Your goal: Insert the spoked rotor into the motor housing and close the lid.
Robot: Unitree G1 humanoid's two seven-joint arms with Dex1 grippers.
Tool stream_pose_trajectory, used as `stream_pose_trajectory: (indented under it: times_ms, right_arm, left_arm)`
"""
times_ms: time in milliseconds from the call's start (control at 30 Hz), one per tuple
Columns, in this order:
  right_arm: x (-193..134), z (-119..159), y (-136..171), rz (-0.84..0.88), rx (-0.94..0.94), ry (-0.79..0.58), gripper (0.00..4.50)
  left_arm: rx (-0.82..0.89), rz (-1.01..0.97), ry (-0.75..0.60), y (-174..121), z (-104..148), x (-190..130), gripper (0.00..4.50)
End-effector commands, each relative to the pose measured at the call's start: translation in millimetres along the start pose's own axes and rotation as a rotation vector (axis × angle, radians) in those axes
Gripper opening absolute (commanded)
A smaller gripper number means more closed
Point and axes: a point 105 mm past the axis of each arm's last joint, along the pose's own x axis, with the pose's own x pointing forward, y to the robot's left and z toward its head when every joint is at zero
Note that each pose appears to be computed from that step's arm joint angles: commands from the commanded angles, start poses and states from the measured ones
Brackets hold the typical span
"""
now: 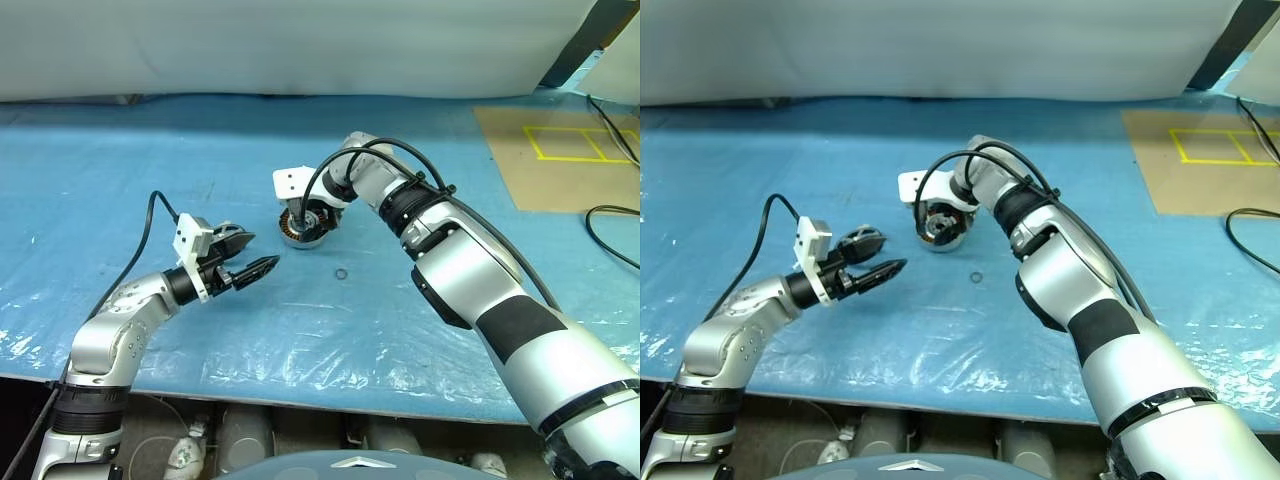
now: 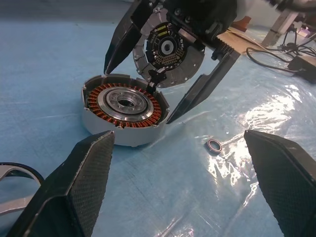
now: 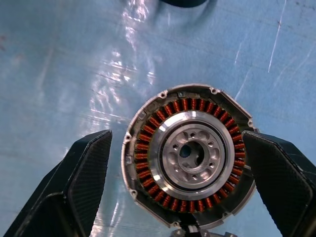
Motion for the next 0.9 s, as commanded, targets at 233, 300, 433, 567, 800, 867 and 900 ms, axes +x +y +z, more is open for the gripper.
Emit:
stream_pose_trajectory:
  times_ms: [233,300,433,567,800,867,900]
  right_arm:
    - [-5,-1,11,0.055,-0.039,0.003,4.45]
    - [-2,-6,9,0.029,-0.013,0.020,4.45]
    - [-1,-8,3,-0.018,0.010,0.035,4.45]
    - [2,-11,1,-0.041,0.006,0.054,4.45]
    - [10,-10,6,-0.017,-0.011,0.072,4.45]
    - [12,-8,9,-0.004,-0.021,0.071,4.45]
    - [13,-7,10,0.003,-0.027,0.068,4.45]
  left_arm:
    - [0.007,-0.023,-0.020,-9,3,4,4.42]
    - [0.006,-0.024,-0.019,-9,2,4,4.42]
    - [0.005,-0.026,-0.013,-10,1,5,4.42]
    - [0.007,-0.025,-0.013,-10,1,5,4.42]
    - [0.003,-0.021,-0.016,-10,0,6,4.42]
    - [-0.001,-0.020,-0.017,-11,-1,6,4.42]
    - [-0.003,-0.021,-0.017,-11,-1,7,4.42]
